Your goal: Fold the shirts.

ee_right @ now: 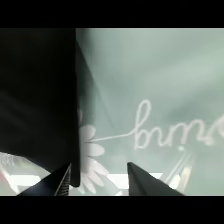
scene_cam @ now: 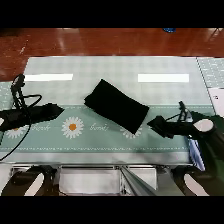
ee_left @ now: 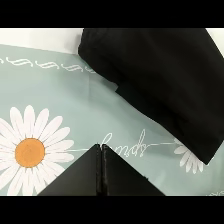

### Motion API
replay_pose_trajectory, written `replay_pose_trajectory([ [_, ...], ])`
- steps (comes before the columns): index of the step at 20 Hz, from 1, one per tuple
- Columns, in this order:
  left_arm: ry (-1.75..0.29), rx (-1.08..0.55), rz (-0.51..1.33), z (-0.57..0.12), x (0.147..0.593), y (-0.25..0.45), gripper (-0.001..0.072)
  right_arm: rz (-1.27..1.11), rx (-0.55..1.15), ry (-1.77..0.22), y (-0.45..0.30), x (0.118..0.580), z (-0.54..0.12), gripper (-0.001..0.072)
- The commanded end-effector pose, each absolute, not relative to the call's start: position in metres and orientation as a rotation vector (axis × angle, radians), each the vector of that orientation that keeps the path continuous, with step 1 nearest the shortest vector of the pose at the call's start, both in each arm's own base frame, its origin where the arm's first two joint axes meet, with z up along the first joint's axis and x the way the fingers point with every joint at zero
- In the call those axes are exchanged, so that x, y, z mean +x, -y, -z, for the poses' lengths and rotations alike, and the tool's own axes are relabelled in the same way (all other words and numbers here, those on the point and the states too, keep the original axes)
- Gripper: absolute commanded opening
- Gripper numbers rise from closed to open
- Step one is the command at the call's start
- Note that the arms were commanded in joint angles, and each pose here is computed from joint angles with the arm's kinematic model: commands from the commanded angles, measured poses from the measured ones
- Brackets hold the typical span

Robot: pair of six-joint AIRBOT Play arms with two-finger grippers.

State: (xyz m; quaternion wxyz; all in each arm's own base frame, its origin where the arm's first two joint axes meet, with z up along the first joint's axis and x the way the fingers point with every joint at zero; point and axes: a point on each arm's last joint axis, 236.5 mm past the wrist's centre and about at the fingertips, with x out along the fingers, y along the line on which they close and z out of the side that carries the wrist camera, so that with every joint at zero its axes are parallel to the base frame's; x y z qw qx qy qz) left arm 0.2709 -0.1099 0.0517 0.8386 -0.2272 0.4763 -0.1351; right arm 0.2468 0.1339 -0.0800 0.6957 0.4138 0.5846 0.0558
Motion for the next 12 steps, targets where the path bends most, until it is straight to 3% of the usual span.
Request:
replay_pose_trajectory([
  [1, -1.008, -0.481, 0.285, -0.051, 0.271, 0.110, 0.0018, -0.194, 1.017, -1.331, -0.162, 0.266, 0.094, 0.0407],
  [6, -1.007, -0.481, 0.285, -0.051, 0.271, 0.110, 0.0018, -0.334, 1.021, -1.400, -0.211, 0.303, 0.101, 0.0406],
  [7, -1.008, -0.481, 0.285, -0.051, 0.271, 0.110, 0.0018, -0.372, 1.004, -1.413, -0.223, 0.311, 0.099, 0.0375],
  [9, -1.008, -0.482, 0.286, -0.051, 0.271, 0.110, 0.0018, -0.502, 0.938, -1.384, -0.246, 0.327, 0.081, 0.0020],
  [12, -1.008, -0.485, 0.287, -0.052, 0.271, 0.111, 0.0018, -0.650, 0.846, -1.265, -0.264, 0.367, 0.023, 0.0018],
])
